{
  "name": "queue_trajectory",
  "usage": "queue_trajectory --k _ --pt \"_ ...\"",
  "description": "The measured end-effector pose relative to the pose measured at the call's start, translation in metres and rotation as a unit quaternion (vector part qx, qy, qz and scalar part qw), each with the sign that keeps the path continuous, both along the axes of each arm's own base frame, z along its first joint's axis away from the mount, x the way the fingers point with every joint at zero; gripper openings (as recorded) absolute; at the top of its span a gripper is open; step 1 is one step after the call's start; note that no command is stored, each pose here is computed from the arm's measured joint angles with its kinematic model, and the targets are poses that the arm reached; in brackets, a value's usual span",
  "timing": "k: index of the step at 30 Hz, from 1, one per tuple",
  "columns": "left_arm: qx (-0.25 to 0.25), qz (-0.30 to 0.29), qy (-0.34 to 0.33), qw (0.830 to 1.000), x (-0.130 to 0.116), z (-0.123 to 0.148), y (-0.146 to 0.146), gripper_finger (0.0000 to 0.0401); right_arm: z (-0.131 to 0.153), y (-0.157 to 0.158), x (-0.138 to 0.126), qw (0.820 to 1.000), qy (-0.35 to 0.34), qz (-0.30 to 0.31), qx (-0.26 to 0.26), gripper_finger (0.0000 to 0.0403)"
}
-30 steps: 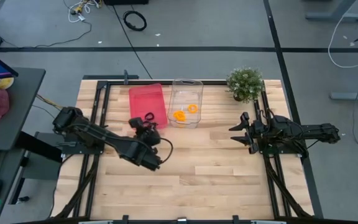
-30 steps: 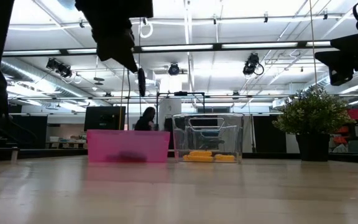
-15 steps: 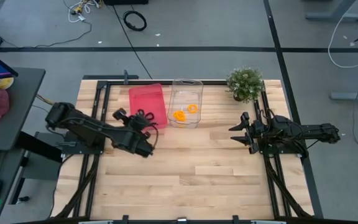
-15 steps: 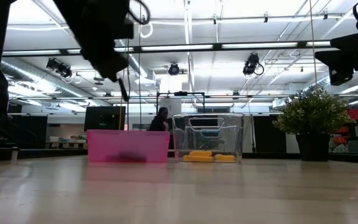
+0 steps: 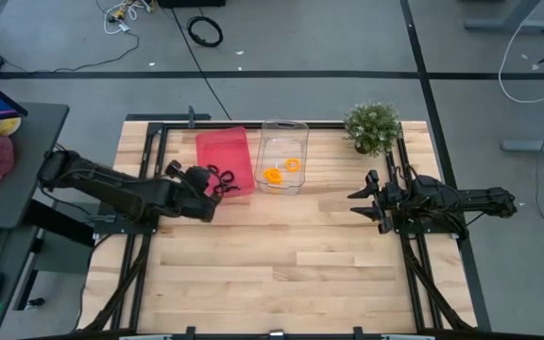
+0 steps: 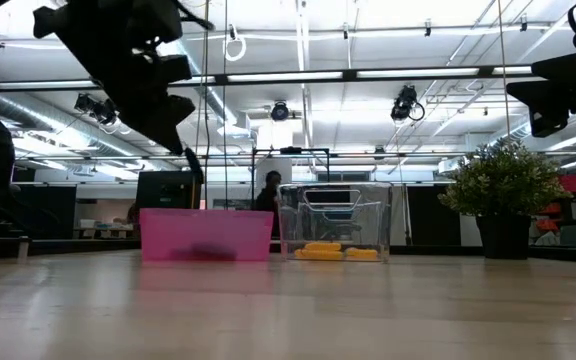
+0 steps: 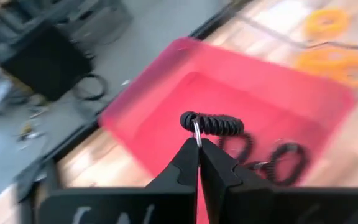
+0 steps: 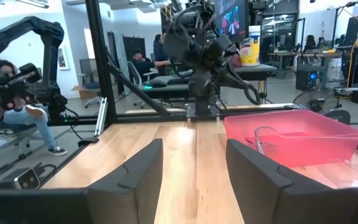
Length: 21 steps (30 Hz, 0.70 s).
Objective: Sort spring keychains
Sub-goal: Put the black spring keychain into the red bin
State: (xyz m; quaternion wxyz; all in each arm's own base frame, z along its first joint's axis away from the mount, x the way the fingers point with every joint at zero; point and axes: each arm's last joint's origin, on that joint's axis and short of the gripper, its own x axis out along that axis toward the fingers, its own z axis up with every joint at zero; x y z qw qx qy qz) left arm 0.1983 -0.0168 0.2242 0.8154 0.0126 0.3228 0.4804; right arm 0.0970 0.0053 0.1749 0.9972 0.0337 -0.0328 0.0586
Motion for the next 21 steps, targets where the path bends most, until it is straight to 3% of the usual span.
queue_trajectory --k 10,21 --pt "-0.029 -0.076 -0.068 0.994 0.0 -0.004 0.007 0.0005 0.0 0.0 0.0 1.0 0.0 0.0 0.0 0.018" --pt "-0.041 -0.049 -0.105 0.992 -0.018 -0.022 0.026 0.003 -0.001 0.0 0.0 1.0 0.003 0.0 0.0 0.018"
